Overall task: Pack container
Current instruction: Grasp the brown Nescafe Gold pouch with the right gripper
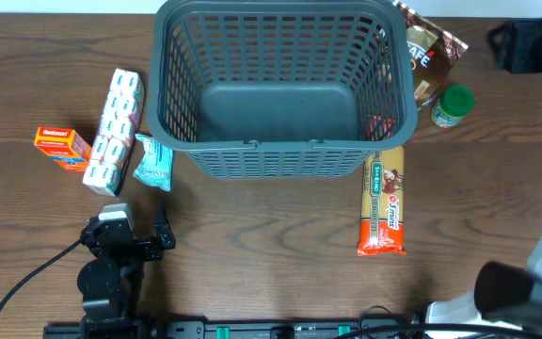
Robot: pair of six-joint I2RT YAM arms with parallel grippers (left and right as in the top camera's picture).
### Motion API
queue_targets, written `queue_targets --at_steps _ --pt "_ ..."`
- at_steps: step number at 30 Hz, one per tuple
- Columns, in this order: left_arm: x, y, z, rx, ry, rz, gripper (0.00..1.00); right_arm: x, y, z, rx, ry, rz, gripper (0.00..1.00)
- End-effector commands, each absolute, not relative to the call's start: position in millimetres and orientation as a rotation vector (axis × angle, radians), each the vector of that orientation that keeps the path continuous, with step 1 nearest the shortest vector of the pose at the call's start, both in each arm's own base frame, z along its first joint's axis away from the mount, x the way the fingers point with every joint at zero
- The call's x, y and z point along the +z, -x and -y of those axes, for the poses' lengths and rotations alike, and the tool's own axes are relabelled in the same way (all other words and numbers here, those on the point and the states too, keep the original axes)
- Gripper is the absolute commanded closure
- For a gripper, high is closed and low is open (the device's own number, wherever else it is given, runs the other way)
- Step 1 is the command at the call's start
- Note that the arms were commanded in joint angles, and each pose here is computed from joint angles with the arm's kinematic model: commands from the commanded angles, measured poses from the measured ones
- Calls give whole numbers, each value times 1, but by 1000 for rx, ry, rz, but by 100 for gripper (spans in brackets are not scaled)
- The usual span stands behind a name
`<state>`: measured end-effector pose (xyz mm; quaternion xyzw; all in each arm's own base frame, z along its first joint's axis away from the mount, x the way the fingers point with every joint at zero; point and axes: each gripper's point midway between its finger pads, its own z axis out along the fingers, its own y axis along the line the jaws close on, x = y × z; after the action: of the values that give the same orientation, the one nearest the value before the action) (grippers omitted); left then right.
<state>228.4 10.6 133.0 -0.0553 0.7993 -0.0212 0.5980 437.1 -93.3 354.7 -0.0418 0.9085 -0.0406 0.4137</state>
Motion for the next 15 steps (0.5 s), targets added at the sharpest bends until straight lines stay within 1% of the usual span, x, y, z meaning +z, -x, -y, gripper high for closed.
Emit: queue_targets --at_steps 1,5,9,15 --pt "122 -228 -13 -32 126 -1877 2 326 -461 82 -33 367 -2286 1" --pt "122 -228 -13 -32 126 -1877 2 285 -489 87 2 396 -2329 1" --pt "122 -228 -13 -32 126 -1877 1 246 -516 80 106 472 -2325 1" --pt "122 -228 -13 -32 126 -1877 2 197 -552 78 191 497 -2304 1"
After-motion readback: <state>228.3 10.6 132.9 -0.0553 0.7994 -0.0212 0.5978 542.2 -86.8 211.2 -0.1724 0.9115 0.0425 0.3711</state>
